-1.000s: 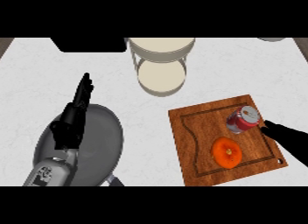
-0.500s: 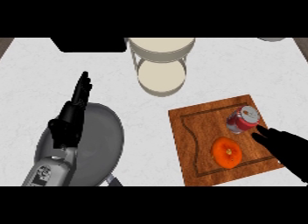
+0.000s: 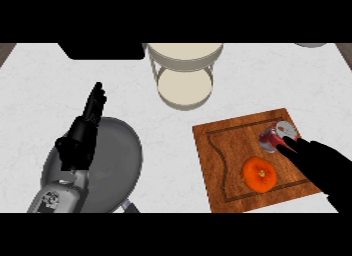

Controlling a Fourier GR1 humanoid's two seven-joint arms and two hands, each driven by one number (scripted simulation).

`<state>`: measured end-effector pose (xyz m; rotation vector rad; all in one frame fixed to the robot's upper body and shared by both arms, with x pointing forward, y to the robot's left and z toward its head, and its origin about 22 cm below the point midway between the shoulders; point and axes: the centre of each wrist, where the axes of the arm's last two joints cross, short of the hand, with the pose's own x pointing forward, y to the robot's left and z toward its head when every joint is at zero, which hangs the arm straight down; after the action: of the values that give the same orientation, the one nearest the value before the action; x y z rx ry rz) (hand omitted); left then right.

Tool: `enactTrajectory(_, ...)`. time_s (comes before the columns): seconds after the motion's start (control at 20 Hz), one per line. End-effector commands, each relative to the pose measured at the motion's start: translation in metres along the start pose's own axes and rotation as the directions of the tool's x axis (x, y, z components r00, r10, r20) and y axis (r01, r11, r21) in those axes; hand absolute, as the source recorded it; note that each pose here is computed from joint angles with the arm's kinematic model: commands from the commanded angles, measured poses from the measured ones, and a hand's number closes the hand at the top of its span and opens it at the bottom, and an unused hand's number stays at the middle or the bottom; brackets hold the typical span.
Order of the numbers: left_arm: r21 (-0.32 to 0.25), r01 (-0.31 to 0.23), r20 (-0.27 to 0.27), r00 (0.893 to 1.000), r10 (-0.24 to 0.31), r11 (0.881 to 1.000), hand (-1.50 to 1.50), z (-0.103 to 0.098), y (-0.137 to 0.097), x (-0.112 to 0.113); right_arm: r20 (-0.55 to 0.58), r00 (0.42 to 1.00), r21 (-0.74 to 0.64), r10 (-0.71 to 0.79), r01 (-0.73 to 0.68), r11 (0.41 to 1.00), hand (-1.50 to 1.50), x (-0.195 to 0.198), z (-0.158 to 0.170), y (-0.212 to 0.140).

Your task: Pick the squash from the cutting board and place it in the tiered basket

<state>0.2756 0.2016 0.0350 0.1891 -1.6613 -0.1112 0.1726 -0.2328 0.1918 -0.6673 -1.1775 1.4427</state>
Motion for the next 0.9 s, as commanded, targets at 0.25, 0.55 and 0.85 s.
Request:
enactTrajectory(0.25, 0.009, 0.001, -0.005, 1.0, -0.001, 1.0, 0.0, -0.013, 0.007, 0.005, -0.092, 0.996, -0.013, -0.013, 0.012, 1.0, -1.5, -0.023, -0.019, 0.012)
enactTrajectory(0.55, 0.012, 0.003, -0.004, 1.0, -0.003, 1.0, 0.0, 0.011, 0.006, -0.002, -0.078, 0.995, 0.024, -0.056, 0.058, 0.998, -1.5, -0.036, -0.033, 0.028)
enactTrajectory(0.85, 0.007, 0.005, 0.002, 1.0, -0.005, 1.0, 0.0, -0.004, 0.011, 0.001, -0.019, 0.998, 0.015, -0.058, 0.058, 0.998, -1.5, -0.026, -0.023, 0.037)
